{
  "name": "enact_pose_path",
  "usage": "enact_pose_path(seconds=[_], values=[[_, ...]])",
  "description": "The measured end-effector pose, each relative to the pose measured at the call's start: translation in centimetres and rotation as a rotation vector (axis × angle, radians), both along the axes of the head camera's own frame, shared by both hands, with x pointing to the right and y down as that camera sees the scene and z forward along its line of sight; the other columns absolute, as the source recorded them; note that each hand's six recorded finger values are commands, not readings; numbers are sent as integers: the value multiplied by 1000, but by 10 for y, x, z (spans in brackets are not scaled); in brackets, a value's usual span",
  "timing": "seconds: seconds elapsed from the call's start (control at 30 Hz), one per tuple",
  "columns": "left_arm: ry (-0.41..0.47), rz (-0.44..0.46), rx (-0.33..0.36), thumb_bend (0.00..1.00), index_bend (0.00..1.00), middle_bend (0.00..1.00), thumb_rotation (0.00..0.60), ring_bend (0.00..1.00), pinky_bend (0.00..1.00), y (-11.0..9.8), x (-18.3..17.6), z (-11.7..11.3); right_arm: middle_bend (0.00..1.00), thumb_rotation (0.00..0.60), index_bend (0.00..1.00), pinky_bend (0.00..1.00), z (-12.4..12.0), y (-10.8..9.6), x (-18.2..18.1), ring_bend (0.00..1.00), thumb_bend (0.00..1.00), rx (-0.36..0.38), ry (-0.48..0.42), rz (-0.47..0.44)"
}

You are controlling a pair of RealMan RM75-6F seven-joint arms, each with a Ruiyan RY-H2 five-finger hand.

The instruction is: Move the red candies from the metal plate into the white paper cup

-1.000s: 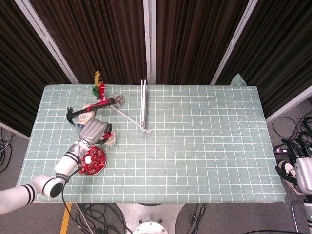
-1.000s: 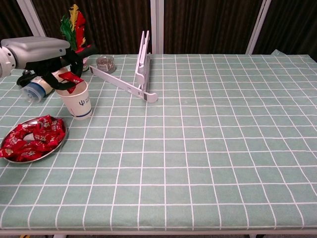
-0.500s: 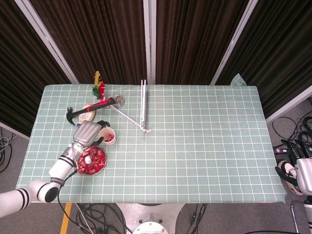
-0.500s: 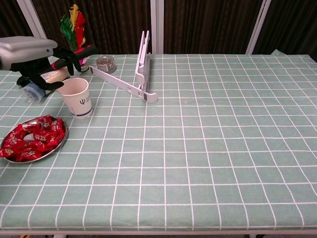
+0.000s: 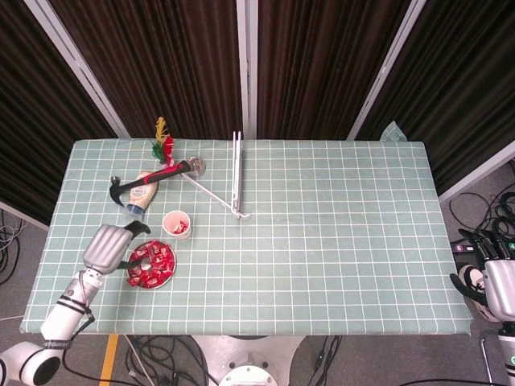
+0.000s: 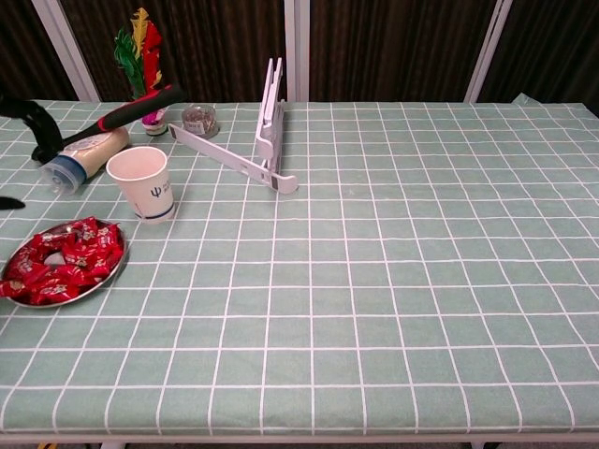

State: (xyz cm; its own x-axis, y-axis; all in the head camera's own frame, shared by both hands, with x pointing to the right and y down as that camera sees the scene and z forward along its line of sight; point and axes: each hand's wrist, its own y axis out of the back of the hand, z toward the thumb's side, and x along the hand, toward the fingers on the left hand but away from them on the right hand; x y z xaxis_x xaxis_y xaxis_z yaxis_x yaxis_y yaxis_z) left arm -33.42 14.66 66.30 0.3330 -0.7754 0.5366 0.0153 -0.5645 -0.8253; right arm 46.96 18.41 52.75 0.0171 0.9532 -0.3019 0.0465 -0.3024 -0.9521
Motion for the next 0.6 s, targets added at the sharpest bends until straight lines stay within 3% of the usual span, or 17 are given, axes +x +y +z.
enact_pose_path(seconds=[0.2, 0.4, 0.6], values=[[-16, 86, -83, 160, 422, 464, 600, 913, 1000, 25, 15, 20, 256, 600, 170, 381, -2, 0, -3, 152, 127, 3, 0, -7], [-85, 178, -117, 161, 413, 458, 600, 913, 1000, 35, 27, 40, 256, 600, 170, 385, -4, 1, -3, 153, 127, 4, 5, -1], [-123, 192, -155, 171, 414, 458, 600, 913, 1000, 37, 28, 57, 255, 600, 170, 387, -3, 2, -3, 152, 125, 0, 4, 1]])
